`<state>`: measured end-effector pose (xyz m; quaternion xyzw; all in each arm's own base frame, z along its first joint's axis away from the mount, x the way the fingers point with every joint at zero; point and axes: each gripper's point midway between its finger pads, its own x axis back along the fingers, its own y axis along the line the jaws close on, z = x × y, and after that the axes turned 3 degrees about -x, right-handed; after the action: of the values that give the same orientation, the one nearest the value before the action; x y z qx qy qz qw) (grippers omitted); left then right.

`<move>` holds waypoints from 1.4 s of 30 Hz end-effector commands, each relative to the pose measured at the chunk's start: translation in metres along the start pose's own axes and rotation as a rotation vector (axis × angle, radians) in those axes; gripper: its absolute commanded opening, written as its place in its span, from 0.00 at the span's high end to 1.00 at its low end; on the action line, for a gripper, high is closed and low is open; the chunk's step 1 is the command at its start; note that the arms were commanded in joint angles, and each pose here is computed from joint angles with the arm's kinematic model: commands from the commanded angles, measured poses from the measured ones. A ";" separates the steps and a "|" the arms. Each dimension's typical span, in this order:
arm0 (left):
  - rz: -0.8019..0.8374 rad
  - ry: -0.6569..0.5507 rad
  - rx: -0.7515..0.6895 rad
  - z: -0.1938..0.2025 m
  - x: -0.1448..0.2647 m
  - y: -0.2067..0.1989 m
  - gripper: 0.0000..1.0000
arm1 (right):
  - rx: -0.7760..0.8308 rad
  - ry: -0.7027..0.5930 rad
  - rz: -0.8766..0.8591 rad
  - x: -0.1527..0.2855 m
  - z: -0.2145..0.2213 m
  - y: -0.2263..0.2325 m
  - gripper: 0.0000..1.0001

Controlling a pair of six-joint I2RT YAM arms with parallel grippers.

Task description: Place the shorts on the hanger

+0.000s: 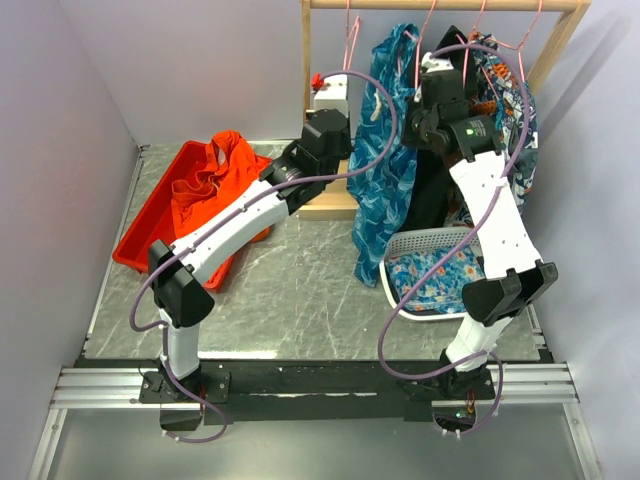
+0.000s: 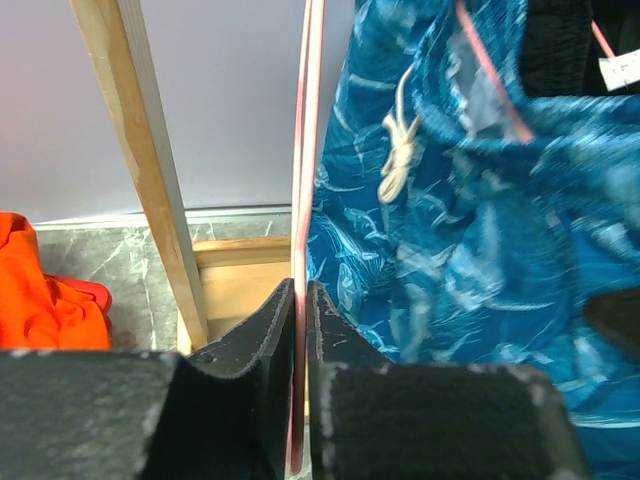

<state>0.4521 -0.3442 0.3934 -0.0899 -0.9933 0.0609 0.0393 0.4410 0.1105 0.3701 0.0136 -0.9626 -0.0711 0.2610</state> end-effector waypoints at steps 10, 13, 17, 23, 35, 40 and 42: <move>0.061 -0.064 0.075 -0.044 0.021 0.000 0.44 | -0.083 -0.126 -0.055 0.041 -0.020 0.002 0.61; 0.073 -0.069 0.082 -0.049 0.024 -0.001 0.34 | -0.101 -0.136 -0.074 0.052 -0.021 0.003 0.47; 0.085 -0.074 0.091 -0.055 0.029 -0.001 0.22 | -0.121 -0.136 -0.093 0.063 -0.017 0.005 0.38; 0.094 -0.090 0.111 -0.067 0.040 0.004 0.01 | -0.166 -0.167 -0.086 0.089 -0.007 -0.002 0.28; 0.100 -0.069 0.195 -0.083 0.092 0.040 0.04 | -0.230 -0.235 -0.165 0.150 0.046 -0.004 0.14; 0.084 0.032 0.253 -0.032 0.120 0.068 0.04 | -0.259 -0.180 -0.216 0.145 0.110 0.019 0.14; 0.072 0.072 0.291 -0.007 0.137 0.082 0.04 | -0.251 -0.147 -0.282 0.146 0.140 0.037 0.14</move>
<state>0.3563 -0.2545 0.4287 -0.1206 -0.9792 0.1547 0.0516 0.2520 0.1349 0.3498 0.1033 -0.9582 -0.1899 0.1874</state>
